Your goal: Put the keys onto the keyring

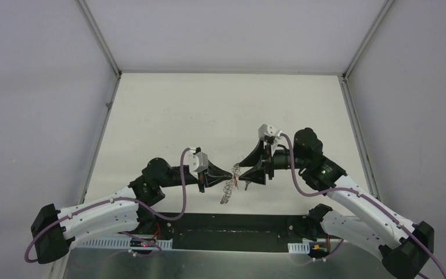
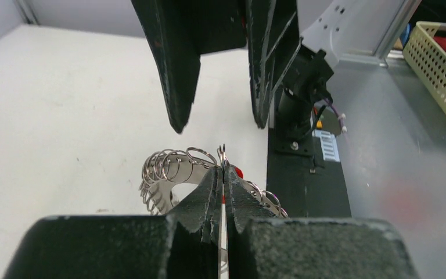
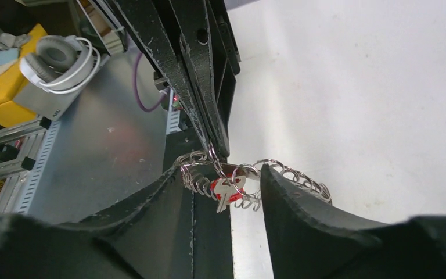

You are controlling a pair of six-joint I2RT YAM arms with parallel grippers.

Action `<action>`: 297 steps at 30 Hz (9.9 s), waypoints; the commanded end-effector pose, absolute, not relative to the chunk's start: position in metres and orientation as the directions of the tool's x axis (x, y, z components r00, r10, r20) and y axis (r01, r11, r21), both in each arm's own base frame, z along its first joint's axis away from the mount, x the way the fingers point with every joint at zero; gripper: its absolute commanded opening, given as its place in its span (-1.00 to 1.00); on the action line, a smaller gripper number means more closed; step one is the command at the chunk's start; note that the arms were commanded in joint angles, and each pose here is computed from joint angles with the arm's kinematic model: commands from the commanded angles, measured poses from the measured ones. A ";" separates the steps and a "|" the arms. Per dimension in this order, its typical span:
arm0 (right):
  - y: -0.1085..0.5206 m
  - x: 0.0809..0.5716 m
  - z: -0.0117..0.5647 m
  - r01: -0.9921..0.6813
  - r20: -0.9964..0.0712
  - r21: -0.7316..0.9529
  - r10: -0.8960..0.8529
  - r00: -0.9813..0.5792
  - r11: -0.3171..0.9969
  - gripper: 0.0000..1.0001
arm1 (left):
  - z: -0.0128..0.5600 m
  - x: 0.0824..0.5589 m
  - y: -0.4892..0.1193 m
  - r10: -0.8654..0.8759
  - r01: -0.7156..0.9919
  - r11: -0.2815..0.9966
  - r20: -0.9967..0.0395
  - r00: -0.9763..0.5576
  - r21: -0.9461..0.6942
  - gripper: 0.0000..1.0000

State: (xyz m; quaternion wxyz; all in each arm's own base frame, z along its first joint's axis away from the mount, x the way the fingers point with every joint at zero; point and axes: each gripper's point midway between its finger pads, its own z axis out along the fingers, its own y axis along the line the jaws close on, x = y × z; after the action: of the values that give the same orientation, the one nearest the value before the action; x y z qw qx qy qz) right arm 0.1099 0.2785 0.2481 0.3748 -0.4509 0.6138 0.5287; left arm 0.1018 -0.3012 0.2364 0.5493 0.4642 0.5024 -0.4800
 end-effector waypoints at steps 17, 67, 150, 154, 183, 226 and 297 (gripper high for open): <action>0.290 0.104 0.264 -0.956 -0.961 0.276 -0.056 -0.271 -0.098 -0.88 | 0.309 0.086 -0.297 -0.312 0.983 0.074 -0.933 0.181 0.166 -1.00; 0.300 0.101 0.282 -0.951 -0.959 0.285 -0.029 -0.284 -0.121 -0.90 | 0.309 0.086 -0.294 -0.312 0.985 0.081 -0.935 0.170 0.152 -1.00; 0.313 0.104 0.270 -0.942 -0.944 0.322 -0.102 -0.313 -0.090 -0.70 | 0.303 0.085 -0.296 -0.286 0.987 0.065 -0.945 0.157 0.144 -1.00; 0.302 0.109 0.262 -0.954 -0.949 0.299 -0.108 -0.298 0.004 0.18 | 0.302 0.084 -0.291 -0.275 0.985 0.081 -0.947 0.169 0.152 -1.00; 0.238 0.168 0.209 -0.625 -0.828 0.507 0.134 -0.545 0.594 1.00 | 0.196 0.153 -0.248 0.175 0.845 0.533 -0.972 -0.158 -0.041 -0.98; 0.275 0.225 0.096 -0.234 -0.388 0.578 0.010 -0.922 0.782 0.89 | 0.084 0.155 -0.215 -0.239 -0.035 0.774 -0.239 -0.941 -0.633 0.60; 0.307 0.141 0.051 -0.426 -0.193 0.398 -0.380 -0.904 0.812 -0.28 | 0.107 0.154 -0.189 -0.393 -0.015 0.696 -0.363 -0.845 -0.718 0.02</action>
State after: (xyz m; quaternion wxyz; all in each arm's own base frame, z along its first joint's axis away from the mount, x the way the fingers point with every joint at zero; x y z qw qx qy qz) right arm 0.1410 0.3019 0.0437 0.0485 -0.2158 0.9533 0.2055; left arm 0.1525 -0.1958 0.1104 0.2444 -0.0914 0.8860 -0.3833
